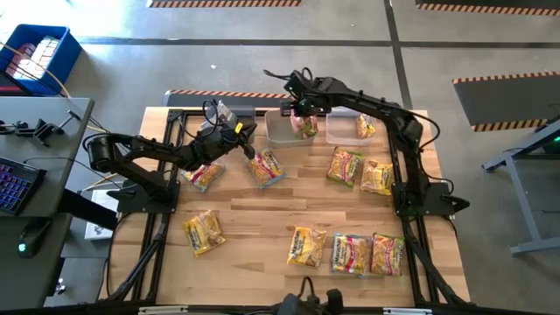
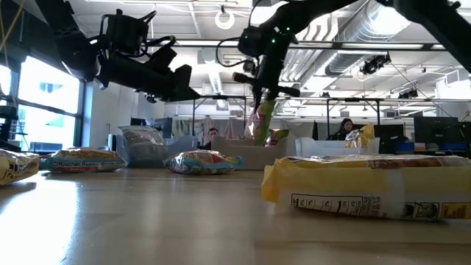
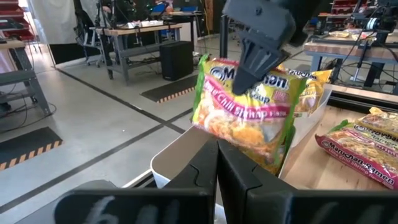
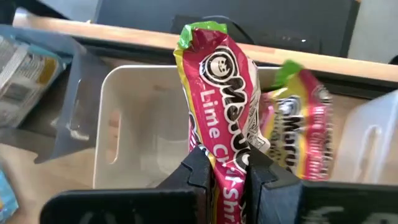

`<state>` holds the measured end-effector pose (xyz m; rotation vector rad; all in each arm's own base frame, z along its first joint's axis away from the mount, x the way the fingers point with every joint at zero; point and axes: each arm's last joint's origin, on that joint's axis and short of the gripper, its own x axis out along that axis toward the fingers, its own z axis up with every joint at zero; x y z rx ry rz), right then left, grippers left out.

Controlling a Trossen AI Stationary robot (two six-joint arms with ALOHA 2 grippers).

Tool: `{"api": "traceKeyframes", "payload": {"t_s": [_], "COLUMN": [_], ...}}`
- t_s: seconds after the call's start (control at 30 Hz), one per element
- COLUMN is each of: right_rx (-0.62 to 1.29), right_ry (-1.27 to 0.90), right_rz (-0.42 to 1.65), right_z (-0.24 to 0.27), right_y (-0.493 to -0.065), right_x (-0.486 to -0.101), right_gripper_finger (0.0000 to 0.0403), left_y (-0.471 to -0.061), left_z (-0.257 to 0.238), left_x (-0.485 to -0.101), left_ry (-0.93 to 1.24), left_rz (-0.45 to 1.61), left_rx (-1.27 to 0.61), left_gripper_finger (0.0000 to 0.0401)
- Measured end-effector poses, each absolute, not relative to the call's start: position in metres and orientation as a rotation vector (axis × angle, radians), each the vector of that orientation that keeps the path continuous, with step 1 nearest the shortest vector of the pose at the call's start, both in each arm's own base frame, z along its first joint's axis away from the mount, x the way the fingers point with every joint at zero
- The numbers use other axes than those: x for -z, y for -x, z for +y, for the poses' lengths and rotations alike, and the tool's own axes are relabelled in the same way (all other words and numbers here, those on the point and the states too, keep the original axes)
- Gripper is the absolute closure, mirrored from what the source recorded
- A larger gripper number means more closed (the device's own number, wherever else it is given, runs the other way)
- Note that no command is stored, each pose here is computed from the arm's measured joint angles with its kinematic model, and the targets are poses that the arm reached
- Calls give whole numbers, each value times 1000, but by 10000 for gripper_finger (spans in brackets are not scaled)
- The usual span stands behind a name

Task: Sort Maruchan noodles
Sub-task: Put the bottom left green noodle pack into the gray bin

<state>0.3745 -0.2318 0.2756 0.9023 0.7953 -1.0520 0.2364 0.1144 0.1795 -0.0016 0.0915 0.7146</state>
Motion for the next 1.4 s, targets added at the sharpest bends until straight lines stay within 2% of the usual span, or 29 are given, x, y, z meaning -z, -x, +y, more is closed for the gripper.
{"api": "traceKeyframes", "payload": {"t_s": [0.37, 0.87, 1.17, 1.4], "right_rx": [1058, 1084, 1063, 1070], "right_ry": [-895, -901, -892, -877], "right_rz": [899, 895, 949, 948], "right_z": [-236, -241, -249, -250], "right_y": [-373, -373, -387, -387], "right_x": [-286, -268, -235, -233], "right_gripper_finger": [382, 382, 382, 382], "left_y": [-237, -237, -237, -237], "left_z": [114, 114, 114, 114], "left_x": [-179, -180, -179, -179], "left_ry": [-5, -5, -5, -5], "left_rz": [95, 95, 98, 99], "left_rx": [-709, -707, -707, -707], "left_gripper_finger": [401, 401, 401, 401]}}
